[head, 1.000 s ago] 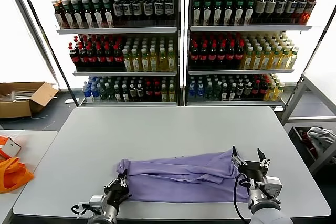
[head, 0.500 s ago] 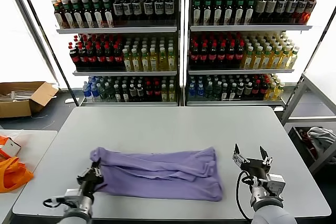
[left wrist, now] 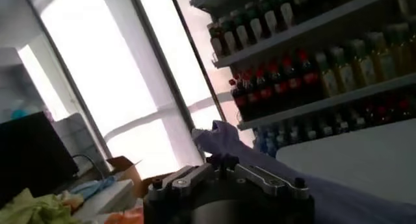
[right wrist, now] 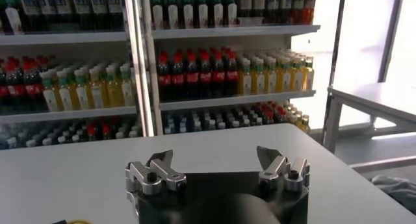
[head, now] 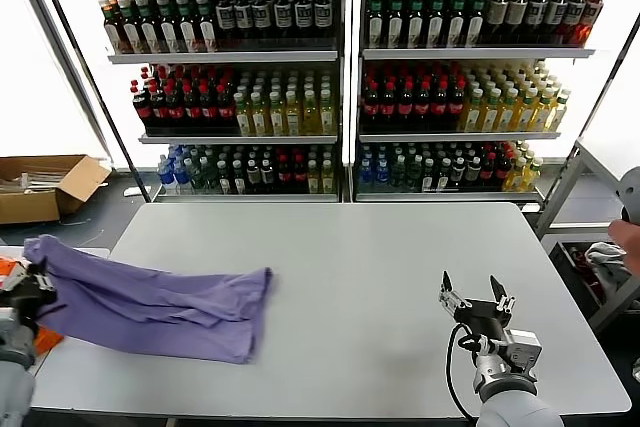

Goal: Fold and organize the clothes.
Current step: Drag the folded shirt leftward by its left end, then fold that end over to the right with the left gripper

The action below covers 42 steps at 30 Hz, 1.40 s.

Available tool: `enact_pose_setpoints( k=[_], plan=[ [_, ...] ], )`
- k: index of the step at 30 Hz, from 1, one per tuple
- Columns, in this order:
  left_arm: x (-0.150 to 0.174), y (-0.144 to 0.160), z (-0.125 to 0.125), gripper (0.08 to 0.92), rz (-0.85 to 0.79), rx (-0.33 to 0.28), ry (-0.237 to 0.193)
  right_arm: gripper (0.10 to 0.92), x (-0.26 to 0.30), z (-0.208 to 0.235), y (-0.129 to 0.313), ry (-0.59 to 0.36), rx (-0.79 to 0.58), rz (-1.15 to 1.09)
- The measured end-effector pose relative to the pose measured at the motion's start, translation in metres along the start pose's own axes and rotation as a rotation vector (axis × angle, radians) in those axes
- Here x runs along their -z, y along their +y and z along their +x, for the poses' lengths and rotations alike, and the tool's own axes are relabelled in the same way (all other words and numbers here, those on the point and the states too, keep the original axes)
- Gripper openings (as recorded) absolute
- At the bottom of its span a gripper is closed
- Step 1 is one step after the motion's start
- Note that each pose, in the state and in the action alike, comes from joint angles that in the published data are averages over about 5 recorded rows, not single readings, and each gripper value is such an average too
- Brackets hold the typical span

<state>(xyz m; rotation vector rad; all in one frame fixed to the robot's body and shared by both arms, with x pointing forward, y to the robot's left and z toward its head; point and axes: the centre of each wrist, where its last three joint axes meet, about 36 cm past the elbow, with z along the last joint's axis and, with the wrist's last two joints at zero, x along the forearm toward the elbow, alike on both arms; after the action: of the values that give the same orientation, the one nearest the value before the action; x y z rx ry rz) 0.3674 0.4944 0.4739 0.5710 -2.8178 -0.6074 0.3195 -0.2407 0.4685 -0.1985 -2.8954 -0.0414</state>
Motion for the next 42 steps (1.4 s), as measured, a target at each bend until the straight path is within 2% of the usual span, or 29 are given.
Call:
enact_pose_setpoints(
  k=[4,7,14,25,32,42],
  plan=[
    [0.004,0.010,-0.006,0.098,-0.014,0.012,0.004,0.823,-0.001,0.003,0.000,0.001,-0.002,0.000],
    [0.003,0.004,-0.004,0.098,-0.010,-0.004,0.013,0.823,-0.001,0.007,0.002,0.002,-0.002,0.000],
    [-0.001,-0.048,0.015,0.098,0.070,-0.101,0.040,0.823,-0.003,0.012,0.003,0.003,-0.007,0.010],
    [0.024,-0.136,0.056,0.098,0.218,-0.274,0.037,0.823,-0.008,0.020,0.010,0.006,0.009,0.014],
    [0.024,-0.168,0.067,0.098,0.268,-0.349,0.066,0.823,-0.011,0.023,0.011,0.011,0.008,0.013],
    [0.011,-0.198,0.076,0.098,0.280,-0.423,0.118,0.823,-0.016,0.027,0.012,0.018,0.007,0.017]
  ],
)
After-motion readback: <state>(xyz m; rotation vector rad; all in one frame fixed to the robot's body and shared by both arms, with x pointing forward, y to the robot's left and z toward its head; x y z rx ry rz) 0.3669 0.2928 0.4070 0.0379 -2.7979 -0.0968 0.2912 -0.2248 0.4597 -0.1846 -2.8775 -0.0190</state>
